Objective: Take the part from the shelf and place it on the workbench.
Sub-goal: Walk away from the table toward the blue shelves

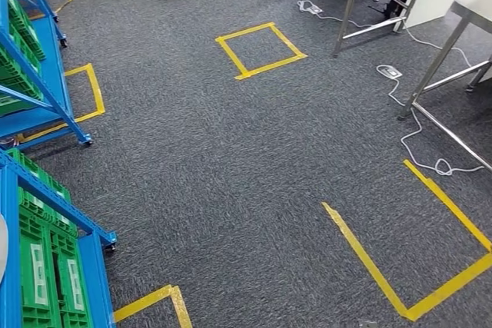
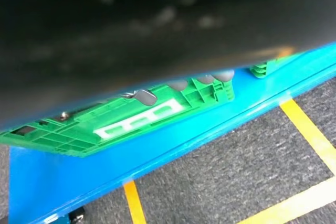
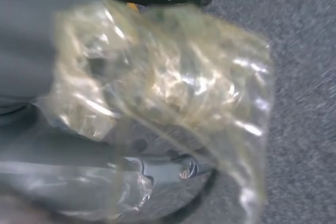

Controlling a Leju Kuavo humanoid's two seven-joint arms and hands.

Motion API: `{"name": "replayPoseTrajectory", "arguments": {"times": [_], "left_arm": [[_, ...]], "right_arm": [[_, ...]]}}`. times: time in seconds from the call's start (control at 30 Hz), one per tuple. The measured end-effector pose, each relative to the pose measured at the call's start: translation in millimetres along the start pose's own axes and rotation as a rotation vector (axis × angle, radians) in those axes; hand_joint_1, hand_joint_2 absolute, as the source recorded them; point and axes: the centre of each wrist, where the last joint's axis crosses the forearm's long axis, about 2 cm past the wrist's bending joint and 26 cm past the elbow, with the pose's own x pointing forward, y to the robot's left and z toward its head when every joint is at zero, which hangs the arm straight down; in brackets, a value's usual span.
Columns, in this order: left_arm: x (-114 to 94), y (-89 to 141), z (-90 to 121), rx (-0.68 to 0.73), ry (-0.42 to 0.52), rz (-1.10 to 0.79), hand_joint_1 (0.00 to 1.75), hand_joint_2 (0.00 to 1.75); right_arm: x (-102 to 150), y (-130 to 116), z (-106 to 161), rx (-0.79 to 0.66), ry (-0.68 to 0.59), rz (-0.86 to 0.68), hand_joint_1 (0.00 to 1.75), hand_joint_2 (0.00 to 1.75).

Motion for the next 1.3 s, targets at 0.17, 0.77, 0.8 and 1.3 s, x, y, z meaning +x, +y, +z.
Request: {"name": "replayPoseTrajectory", "arguments": {"times": [0.17,0.77,0.8,1.3], "left_arm": [[2.9,-4.6,0.6,-0.015,-0.015,-0.008,0.00,0.00],[-4.6,-1.5,5.5,-0.031,-0.011,-0.049,0.00,0.00],[-4.6,-1.3,5.5,-0.031,-0.012,-0.049,0.00,0.00],[-2.3,-1.8,4.9,-0.048,-0.024,-0.062,0.00,0.00]], "right_arm": [[-10.7,-1.5,2.9,-0.001,0.029,0.001,0.00,0.00],[-14.7,-1.1,3.7,-0.007,0.033,-0.016,0.00,0.00],[-13.6,-0.3,3.4,-0.005,0.030,-0.018,0.00,0.00],[-10.9,-0.7,2.3,-0.005,0.034,-0.028,0.00,0.00]]}}
